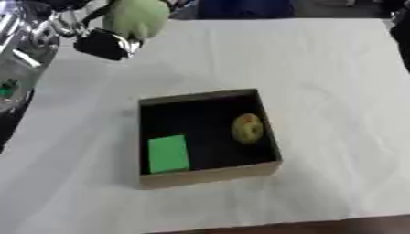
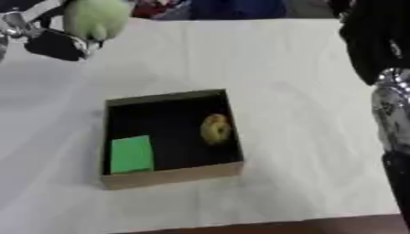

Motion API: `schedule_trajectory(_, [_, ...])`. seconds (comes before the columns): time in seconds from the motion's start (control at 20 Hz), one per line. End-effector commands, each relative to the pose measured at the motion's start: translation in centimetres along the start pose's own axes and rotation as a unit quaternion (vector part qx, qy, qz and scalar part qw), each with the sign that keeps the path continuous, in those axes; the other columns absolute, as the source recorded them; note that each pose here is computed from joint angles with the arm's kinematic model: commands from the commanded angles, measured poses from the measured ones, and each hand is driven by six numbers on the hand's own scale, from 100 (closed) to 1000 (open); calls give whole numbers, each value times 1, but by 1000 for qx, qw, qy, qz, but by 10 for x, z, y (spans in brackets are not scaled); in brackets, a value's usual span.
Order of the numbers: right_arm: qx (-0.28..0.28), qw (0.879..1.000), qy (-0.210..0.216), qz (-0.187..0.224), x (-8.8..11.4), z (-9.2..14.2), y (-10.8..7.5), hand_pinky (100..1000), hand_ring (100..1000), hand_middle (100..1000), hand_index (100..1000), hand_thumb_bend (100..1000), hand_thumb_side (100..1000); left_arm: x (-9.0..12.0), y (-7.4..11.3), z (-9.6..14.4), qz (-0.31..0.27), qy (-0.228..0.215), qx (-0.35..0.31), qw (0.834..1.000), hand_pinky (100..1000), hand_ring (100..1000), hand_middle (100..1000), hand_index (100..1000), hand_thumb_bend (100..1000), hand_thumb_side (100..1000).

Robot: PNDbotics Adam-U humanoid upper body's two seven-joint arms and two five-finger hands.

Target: Pick up objects on the table and place them in the box.

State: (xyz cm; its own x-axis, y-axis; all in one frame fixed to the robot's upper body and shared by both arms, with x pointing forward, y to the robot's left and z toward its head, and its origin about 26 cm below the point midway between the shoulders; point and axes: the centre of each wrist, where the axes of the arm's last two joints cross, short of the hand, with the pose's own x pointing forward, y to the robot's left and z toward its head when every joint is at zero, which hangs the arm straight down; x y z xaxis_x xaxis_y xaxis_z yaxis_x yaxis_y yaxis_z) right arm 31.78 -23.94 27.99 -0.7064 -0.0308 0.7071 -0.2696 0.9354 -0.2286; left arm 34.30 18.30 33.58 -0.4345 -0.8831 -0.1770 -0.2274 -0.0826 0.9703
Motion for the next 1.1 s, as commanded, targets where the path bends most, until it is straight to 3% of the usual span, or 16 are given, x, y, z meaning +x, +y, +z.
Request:
schedule_trajectory(0.05, [-2,1000,-8,12,6,-1,-3,985,877,762,1000,132,1000,21,22,25,-46,-41,36,997,356,694,673,736,100,437])
schedule_trajectory(0.55, [-9,1000,-2,14,4,2,-5,985,877,760,1000,135,1000,57,4,30,-64,-153,21,986,353,681,658,727,100,447])
schedule_trajectory(1.1, [-12,1000,-3,13,4,2,-5,985,878,759,1000,135,1000,76,-32,30,-26,-183,-70,980,368,675,649,723,100,490])
